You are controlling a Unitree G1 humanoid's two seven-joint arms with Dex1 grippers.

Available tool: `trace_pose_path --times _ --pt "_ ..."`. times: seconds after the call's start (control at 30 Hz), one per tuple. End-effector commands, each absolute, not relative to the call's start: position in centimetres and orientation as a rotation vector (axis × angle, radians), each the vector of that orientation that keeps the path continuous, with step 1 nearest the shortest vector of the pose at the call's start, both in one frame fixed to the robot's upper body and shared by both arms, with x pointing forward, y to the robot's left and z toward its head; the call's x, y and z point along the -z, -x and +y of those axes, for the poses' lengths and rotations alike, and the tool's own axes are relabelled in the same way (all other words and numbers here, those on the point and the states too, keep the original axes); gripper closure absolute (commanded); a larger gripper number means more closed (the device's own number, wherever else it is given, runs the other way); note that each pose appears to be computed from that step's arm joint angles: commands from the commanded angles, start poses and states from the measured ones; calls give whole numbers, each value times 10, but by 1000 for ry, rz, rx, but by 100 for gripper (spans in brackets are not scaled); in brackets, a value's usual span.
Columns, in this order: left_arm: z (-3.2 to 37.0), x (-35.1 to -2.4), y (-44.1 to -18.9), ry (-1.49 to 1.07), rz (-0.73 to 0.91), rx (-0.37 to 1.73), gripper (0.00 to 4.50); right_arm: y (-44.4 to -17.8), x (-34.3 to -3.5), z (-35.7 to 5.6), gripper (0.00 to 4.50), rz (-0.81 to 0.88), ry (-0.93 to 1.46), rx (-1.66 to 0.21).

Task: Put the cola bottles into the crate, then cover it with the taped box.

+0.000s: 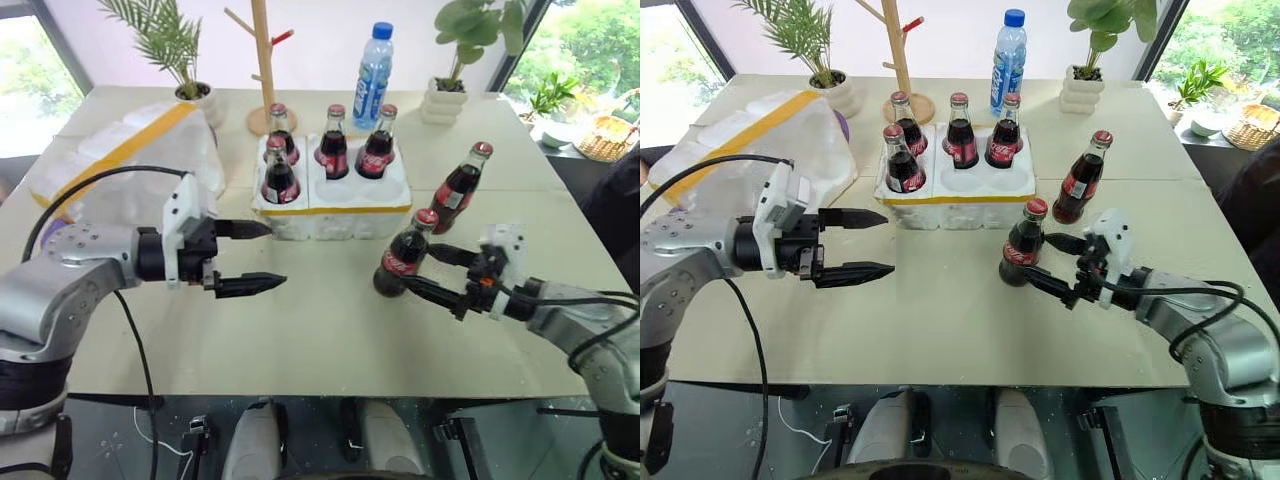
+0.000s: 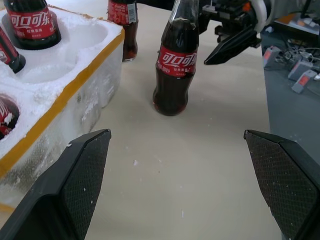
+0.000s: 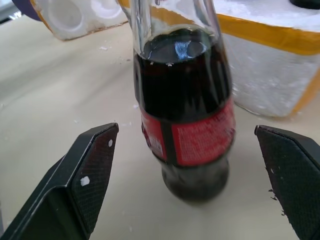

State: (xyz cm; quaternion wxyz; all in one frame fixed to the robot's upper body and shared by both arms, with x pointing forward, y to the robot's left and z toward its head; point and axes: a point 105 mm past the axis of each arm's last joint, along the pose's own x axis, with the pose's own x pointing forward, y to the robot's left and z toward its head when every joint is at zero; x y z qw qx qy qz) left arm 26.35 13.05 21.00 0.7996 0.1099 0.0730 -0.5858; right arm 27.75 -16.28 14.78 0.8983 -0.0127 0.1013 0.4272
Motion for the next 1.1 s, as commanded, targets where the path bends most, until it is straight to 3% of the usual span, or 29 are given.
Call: trace_pose_path --times 0.03,0.13,0.23,0.3,0.5,0.63,0.83,1.1 --pt "127 -219 -264 -269 106 1261 3 -288 -149 -150 0 179 32 -895" --pt "126 -219 -265 -270 101 1257 3 -303 -146 -141 0 165 1 -886" --pt "126 -219 -266 -268 99 1252 0 -310 -149 -139 86 148 8 -886" --pt "127 -220 -265 -252 96 1250 0 -306 -168 -138 163 101 8 -938" --pt "127 -223 -261 -221 86 1254 0 -304 -254 -127 164 -108 -30 -1080" --pt "126 -223 -264 -221 75 1244 0 -344 -294 -111 164 -191 25 -1010" --pt "123 -228 -269 -218 38 1232 0 -394 -297 -76 164 -195 81 -935" --pt "130 -232 -272 -227 18 1178 0 -407 -274 -36 164 -140 107 -1000"
